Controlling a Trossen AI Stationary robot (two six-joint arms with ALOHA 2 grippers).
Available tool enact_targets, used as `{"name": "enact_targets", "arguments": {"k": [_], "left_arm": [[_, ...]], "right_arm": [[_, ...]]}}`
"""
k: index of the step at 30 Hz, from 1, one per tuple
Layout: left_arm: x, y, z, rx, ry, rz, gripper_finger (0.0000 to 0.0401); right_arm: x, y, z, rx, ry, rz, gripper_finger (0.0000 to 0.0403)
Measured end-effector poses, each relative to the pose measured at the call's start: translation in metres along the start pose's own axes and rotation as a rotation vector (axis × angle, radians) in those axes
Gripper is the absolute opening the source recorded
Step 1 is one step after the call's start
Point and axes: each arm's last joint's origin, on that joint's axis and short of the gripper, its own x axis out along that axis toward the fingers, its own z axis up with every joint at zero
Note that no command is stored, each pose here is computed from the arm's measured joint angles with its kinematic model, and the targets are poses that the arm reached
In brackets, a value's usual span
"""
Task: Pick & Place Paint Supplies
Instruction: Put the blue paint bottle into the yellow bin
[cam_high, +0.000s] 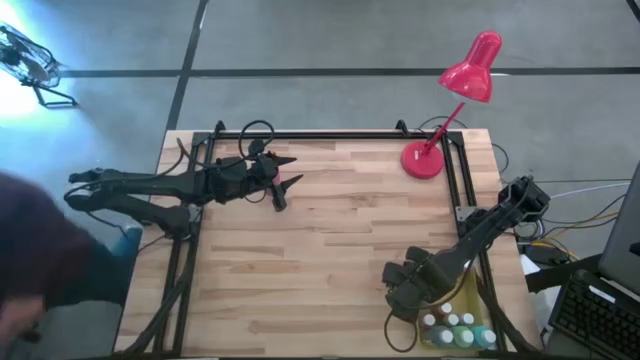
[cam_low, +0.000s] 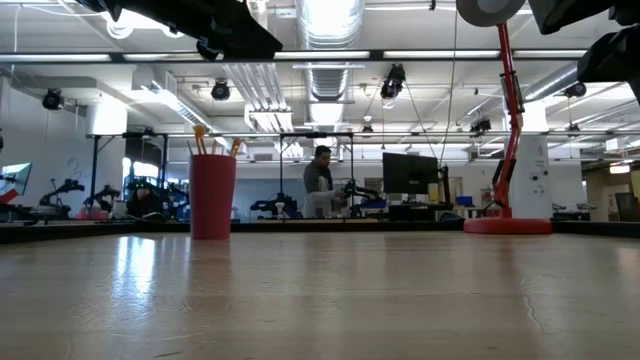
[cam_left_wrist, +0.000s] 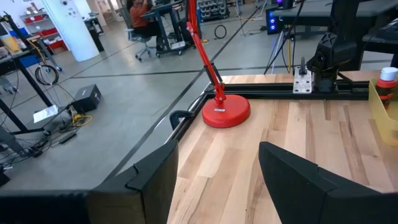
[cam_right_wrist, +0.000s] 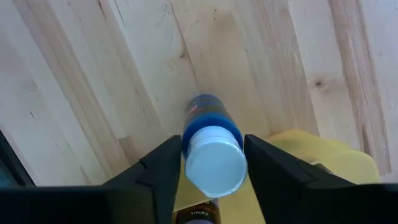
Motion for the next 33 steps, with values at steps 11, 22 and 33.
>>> {"name": "enact_targets", "arguments": {"k": [11,22,33], "left_arm": [[0.000,0.000,0.000,0.000,0.000,0.000,0.0229],[0.000,0.000,0.000,0.000,0.001,0.000,0.0229],[0.000,0.000,0.000,0.000,0.001,0.000,0.0229]], "right_arm": [[-0.007,0.003,0.003,-0.018,0.005,0.034,0.0111],[-0.026,0.012,0.010,-0.049,-0.037,0.087,0.0111],[-0.031,0.001,0.007,-0.081,0.001,-0.011,0.0111]]}}
